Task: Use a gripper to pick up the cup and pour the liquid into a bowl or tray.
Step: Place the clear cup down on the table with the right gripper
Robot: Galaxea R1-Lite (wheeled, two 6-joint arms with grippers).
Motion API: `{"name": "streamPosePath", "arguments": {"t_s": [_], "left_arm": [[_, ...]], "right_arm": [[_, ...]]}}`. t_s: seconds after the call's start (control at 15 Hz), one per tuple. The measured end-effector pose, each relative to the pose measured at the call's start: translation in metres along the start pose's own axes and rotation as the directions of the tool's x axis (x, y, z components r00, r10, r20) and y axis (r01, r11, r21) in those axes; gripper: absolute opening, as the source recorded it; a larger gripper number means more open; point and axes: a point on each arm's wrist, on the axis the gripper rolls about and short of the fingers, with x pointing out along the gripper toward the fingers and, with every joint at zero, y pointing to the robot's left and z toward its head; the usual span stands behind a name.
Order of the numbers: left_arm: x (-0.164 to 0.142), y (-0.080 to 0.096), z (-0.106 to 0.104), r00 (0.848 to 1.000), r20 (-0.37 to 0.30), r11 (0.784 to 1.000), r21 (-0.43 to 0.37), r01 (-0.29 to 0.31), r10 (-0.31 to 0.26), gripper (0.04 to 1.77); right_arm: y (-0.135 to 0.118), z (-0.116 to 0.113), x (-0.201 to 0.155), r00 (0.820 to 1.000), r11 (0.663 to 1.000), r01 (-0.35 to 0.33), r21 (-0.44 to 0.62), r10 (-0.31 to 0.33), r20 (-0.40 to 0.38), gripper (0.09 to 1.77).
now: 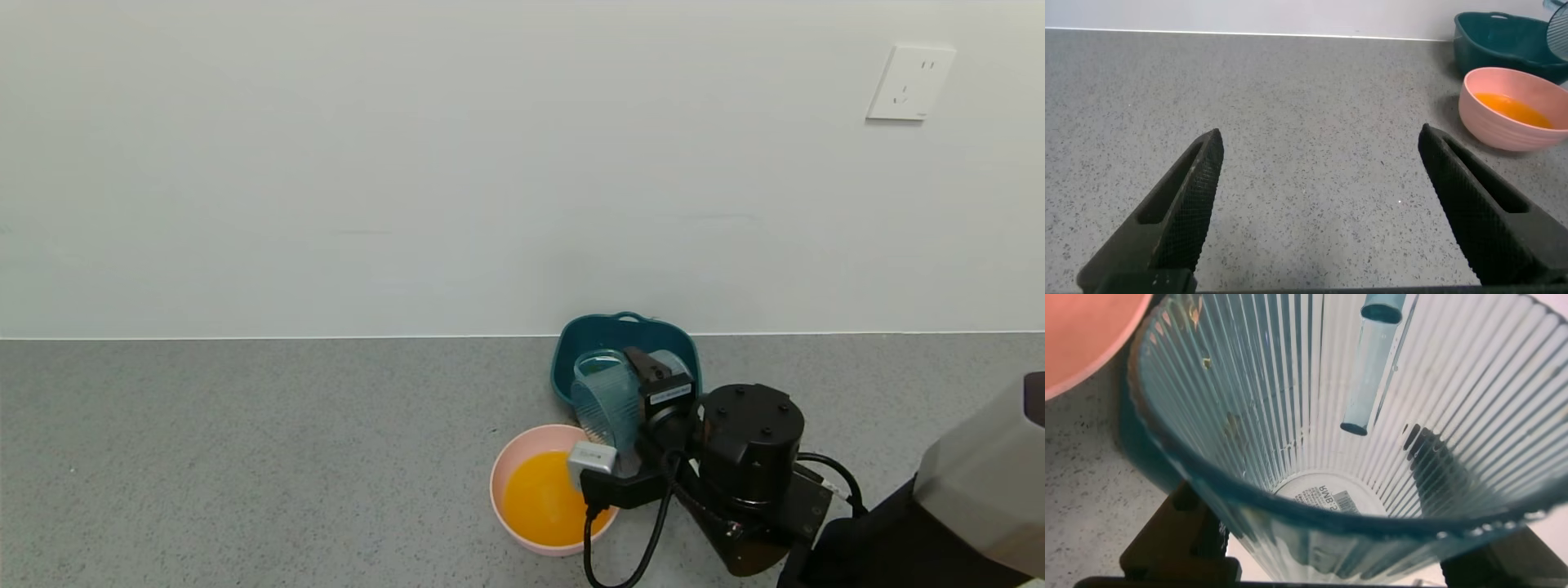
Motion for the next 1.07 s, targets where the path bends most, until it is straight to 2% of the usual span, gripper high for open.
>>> {"name": "streamPosePath", "arguments": {"t_s": [0.47,0.6,0.8,1.07], "left_arm": [[0.0,0.0,0.0,1.0,0.0,1.0,0.0,0.0,0.0,1.72],[0.0,0.0,0.0,1.0,0.0,1.0,0.0,0.0,0.0,1.72],[0.0,0.0,0.0,1.0,0.0,1.0,0.0,0.0,0.0,1.72],[0.0,0.0,0.0,1.0,0.0,1.0,0.0,0.0,0.0,1.72]], "right_arm": [[-0.004,0.002,-0.003,1.0,0.981,0.012,0.193,-0.009,-0.017,1.38],[-0.005,0.0,-0.005,0.999,0.967,0.024,0.252,-0.012,-0.047,1.38],[-0.01,-0.003,-0.01,0.997,0.934,0.046,0.354,-0.02,-0.078,1.38],[-0.017,-0.01,-0.019,0.992,0.868,0.085,0.49,-0.027,-0.125,1.38]]}}
